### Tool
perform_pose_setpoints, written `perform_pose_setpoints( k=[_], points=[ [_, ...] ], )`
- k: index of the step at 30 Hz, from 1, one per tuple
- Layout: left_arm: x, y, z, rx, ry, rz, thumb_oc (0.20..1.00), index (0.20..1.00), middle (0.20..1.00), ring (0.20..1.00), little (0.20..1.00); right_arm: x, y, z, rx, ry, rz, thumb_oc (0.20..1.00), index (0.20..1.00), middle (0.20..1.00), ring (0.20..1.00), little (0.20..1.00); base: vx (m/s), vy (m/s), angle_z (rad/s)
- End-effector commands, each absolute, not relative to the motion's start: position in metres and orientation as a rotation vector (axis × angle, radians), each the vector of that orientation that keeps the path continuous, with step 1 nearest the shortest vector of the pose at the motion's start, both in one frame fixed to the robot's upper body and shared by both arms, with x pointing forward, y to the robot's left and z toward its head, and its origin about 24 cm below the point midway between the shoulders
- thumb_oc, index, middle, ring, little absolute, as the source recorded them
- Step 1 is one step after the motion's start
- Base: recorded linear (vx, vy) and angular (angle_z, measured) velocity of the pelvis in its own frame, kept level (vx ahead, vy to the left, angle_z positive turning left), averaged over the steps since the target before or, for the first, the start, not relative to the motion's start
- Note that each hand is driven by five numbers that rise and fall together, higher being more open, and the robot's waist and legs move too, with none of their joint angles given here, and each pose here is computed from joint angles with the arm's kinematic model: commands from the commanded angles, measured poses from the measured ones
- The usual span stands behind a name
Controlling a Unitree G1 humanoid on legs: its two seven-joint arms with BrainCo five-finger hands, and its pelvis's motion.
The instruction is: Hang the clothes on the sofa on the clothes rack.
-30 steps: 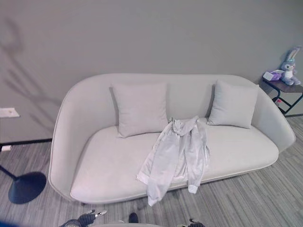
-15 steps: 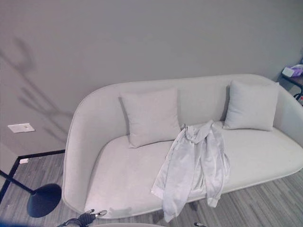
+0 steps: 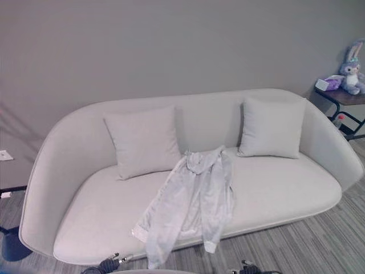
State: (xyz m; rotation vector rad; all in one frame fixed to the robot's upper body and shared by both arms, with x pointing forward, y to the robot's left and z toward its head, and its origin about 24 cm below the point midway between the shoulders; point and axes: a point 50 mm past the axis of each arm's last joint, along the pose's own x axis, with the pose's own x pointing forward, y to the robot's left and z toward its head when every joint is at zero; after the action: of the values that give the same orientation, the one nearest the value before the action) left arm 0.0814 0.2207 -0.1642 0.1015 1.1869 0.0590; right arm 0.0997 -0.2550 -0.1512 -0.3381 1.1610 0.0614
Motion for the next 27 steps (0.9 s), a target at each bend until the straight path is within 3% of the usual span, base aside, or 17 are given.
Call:
perform_pose_setpoints(
  k=[1,8,16,27],
  points=[
    [0.113,0.210,-0.159,0.110,1.110,0.008,1.000,1.000,1.000,1.000,1.000,0.125,-0.251,-0.146,-0.311,1.088,0.038,1.000,1.000,1.000,1.000,1.000,0.17,-0.190,-0.72],
    [0.111,0.217,-0.159,0.117,1.125,0.026,1.000,1.000,1.000,1.000,1.000,0.138,-0.236,-0.145,-0.278,1.048,0.063,1.000,1.000,1.000,1.000,1.000,0.22,-0.065,-0.18],
    [0.072,0.226,-0.168,0.135,1.263,0.066,1.000,1.000,1.000,1.000,1.000,0.132,-0.214,-0.153,-0.290,1.091,0.175,1.000,1.000,1.000,1.000,1.000,0.40,0.018,-0.22],
    [0.105,0.229,-0.159,0.203,1.165,0.024,1.000,1.000,1.000,1.000,1.000,0.122,-0.232,-0.152,-0.303,1.116,0.124,1.000,1.000,1.000,1.000,1.000,0.17,-0.001,0.27]
  ],
)
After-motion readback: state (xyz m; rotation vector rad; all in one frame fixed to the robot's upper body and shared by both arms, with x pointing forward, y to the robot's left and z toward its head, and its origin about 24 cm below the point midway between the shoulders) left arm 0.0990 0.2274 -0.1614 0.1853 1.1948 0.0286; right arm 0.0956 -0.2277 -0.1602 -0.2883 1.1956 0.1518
